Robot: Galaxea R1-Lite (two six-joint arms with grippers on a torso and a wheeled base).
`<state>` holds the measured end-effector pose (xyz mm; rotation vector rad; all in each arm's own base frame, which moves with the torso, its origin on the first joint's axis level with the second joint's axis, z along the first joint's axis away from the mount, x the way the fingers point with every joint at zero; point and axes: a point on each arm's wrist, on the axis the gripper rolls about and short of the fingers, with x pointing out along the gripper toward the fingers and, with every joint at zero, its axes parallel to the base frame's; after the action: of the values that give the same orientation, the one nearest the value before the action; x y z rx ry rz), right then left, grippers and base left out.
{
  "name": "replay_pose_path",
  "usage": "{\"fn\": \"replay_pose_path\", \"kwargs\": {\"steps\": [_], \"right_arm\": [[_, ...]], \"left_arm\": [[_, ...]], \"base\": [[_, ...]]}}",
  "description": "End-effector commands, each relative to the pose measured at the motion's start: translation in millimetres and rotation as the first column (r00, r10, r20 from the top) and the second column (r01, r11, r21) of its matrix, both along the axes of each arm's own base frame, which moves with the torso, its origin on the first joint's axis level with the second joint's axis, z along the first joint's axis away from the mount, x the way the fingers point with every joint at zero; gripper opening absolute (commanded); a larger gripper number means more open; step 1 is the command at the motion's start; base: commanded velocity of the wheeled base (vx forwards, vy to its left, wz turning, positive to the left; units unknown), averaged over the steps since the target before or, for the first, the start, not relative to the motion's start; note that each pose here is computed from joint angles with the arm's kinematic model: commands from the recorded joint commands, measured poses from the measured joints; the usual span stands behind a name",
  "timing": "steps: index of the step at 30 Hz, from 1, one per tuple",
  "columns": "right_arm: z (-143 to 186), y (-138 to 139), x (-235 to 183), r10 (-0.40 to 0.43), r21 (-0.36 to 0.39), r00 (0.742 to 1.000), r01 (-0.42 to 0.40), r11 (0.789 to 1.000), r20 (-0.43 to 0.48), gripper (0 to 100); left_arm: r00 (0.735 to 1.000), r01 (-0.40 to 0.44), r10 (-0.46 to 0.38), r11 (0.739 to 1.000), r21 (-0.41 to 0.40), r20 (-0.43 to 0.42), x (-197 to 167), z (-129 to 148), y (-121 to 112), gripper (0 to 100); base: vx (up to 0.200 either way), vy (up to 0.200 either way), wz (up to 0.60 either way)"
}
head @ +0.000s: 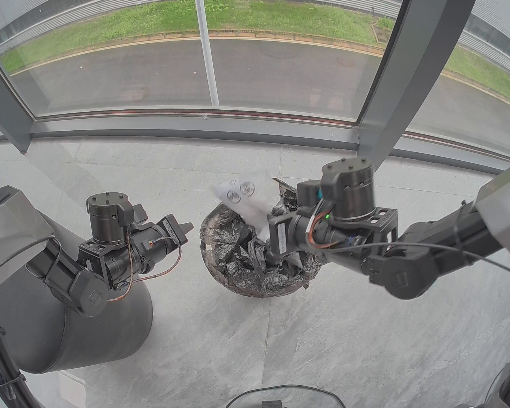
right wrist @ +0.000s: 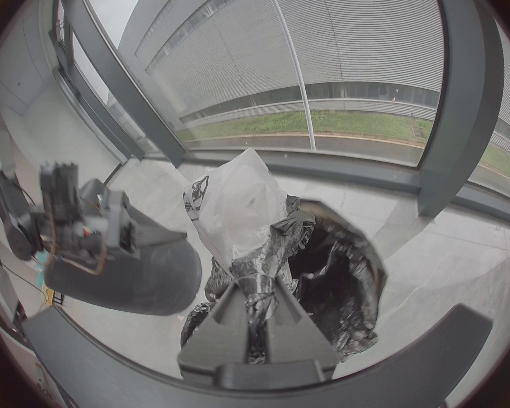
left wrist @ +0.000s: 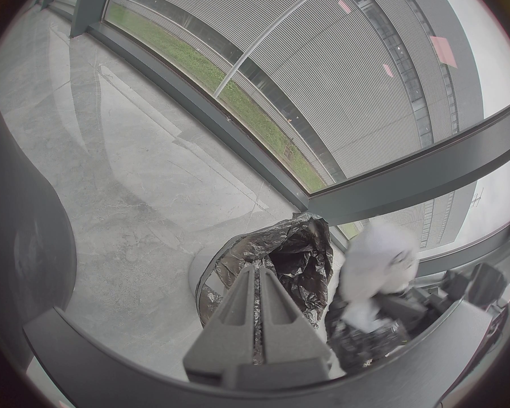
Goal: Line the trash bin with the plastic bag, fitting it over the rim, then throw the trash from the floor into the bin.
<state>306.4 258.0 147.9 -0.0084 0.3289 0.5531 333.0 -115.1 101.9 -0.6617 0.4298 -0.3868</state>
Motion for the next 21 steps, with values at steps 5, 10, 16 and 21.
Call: {"fn": "replay_pose_path", "kwargs": {"steps": [5, 10, 16, 21], "right_arm": [[-100.5, 22.1, 53.9, -0.077, -0.098, 0.993, 0.068, 0.993, -0.092, 0], [-126.2, 16.9, 68.8, -0.123, -0.13, 0.986, 0.108, 0.986, -0.112, 0], [-135.9, 5.5, 95.4, -0.172, -0.124, 0.98, 0.16, 0.979, -0.096, 0], [-137.3, 1.7, 108.7, -0.191, -0.113, 0.978, 0.182, 0.977, -0.081, 0]], "left_arm": [[1.0, 0.001, -0.001, 1.0, 0.001, -0.004, 0.8, -1.8, -0.1, 0], [1.0, 0.001, -0.001, 1.0, 0.002, -0.007, 1.5, -3.1, -0.3, 0], [1.0, 0.002, -0.002, 1.0, 0.004, -0.013, 1.9, -5.2, -1.0, 0], [1.0, 0.004, -0.004, 1.0, 0.005, -0.016, 2.0, -6.3, -1.6, 0]], "base": [[0.0, 0.0, 0.0], [0.0, 0.0, 0.0], [0.0, 0.0, 0.0], [0.0, 0.0, 0.0]]}}
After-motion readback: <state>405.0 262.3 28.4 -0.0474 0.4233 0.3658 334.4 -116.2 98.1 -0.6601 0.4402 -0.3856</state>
